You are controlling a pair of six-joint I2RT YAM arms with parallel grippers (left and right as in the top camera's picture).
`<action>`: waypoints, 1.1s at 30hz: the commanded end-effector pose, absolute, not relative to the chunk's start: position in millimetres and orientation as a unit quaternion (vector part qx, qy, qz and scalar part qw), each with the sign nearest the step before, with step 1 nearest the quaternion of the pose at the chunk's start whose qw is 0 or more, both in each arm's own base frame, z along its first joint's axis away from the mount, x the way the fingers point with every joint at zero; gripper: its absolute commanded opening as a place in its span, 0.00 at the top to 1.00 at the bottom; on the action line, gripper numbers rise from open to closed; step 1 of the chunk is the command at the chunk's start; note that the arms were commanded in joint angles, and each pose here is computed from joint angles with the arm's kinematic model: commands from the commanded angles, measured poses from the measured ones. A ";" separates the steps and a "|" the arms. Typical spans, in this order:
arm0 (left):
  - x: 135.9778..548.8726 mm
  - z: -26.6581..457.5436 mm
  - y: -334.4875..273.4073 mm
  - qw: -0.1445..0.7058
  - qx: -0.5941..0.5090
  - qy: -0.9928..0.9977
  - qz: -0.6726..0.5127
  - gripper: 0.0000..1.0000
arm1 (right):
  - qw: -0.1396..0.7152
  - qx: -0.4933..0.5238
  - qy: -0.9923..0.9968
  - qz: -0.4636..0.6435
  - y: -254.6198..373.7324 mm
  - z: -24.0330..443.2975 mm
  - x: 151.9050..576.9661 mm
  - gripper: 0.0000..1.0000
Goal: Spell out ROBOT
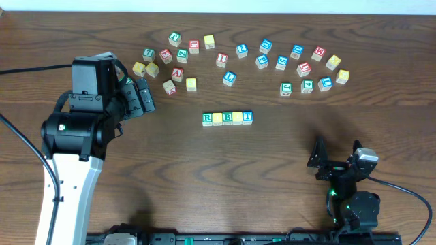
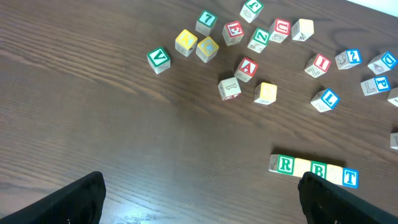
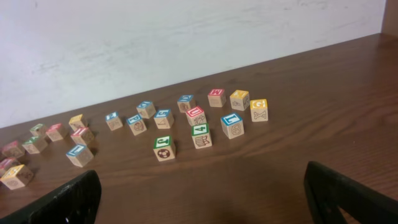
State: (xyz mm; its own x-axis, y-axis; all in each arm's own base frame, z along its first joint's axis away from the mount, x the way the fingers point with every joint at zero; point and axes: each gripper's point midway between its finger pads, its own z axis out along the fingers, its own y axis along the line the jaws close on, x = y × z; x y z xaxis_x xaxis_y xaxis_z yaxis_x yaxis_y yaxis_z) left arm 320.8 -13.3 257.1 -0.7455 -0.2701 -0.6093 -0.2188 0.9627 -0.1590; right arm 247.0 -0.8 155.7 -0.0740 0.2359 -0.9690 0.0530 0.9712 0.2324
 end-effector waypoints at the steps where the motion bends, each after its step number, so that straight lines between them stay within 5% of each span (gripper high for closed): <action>1: 322.2 264.7 -9.9 0.341 -0.134 0.930 -0.033 0.02 | 0.675 0.095 0.729 0.063 -1.5 155.3 246.8 0.01; 15: 287.0 300.6 -3.7 0.490 -0.066 0.869 -0.022 0.02 | 0.675 0.095 0.729 0.063 -1.5 155.2 246.8 0.01; 33: 245.0 226.6 16.5 0.645 -0.075 0.760 -0.005 0.02 | 0.675 0.095 0.729 0.063 -1.5 155.2 246.8 0.01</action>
State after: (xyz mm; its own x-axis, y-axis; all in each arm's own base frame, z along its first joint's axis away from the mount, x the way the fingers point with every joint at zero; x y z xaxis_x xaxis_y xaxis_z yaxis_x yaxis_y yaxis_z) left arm 248.5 13.2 240.5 -0.1813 -0.1589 -0.9705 -0.1007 0.9847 -0.1424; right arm 247.0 -0.6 155.8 -0.0738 0.2355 -0.9691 0.0522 0.9713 0.2321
